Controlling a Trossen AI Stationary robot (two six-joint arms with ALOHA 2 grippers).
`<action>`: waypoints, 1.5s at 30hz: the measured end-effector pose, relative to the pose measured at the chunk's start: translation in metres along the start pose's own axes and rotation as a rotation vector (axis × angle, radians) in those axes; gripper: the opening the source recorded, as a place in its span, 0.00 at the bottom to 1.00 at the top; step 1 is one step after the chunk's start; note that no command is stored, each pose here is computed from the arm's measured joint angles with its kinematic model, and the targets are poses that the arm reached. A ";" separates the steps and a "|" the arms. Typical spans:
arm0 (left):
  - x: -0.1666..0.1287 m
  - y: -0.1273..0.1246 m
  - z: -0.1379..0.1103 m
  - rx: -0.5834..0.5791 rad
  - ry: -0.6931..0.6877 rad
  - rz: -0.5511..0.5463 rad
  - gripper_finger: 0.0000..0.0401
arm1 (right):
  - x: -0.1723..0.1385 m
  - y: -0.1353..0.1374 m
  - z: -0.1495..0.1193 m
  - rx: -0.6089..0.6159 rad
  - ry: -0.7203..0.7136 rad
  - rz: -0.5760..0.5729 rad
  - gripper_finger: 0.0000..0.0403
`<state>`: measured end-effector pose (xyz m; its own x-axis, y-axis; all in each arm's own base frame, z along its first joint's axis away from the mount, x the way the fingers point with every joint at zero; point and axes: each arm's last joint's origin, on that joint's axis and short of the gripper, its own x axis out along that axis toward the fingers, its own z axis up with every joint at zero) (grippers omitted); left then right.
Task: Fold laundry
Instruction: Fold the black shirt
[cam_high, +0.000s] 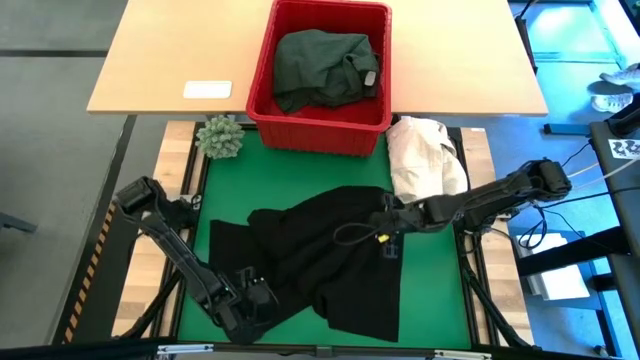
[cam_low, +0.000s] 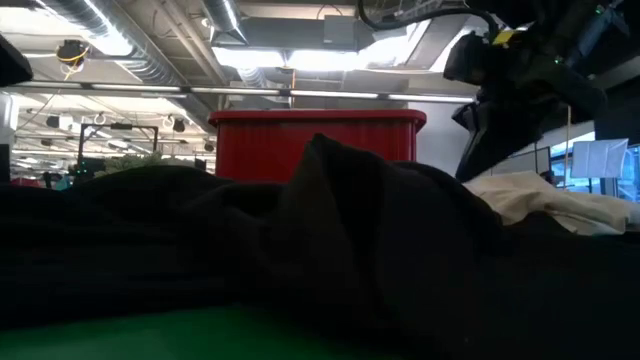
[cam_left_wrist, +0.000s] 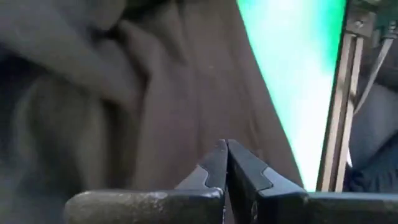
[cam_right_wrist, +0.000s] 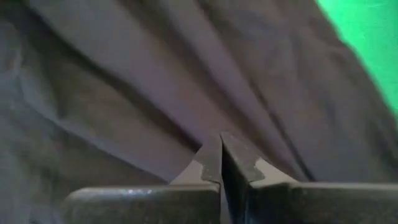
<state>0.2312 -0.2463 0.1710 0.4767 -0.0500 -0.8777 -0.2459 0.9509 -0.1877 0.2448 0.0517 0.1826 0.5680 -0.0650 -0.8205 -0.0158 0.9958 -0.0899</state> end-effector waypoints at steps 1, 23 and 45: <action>0.005 0.000 -0.002 0.004 0.012 0.013 0.00 | 0.004 0.002 -0.001 -0.006 0.019 0.001 0.00; 0.025 -0.007 -0.029 -0.045 0.476 -0.110 0.00 | 0.033 -0.032 -0.050 -0.056 0.579 -0.275 0.00; -0.024 -0.010 -0.007 -0.057 0.228 -0.218 0.00 | 0.009 -0.024 -0.027 -0.048 0.570 0.166 0.00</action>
<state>0.2164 -0.2567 0.1905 0.3237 -0.3239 -0.8890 -0.2083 0.8921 -0.4009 0.2282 0.0256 0.1617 0.0233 0.0535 -0.9983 -0.1115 0.9925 0.0506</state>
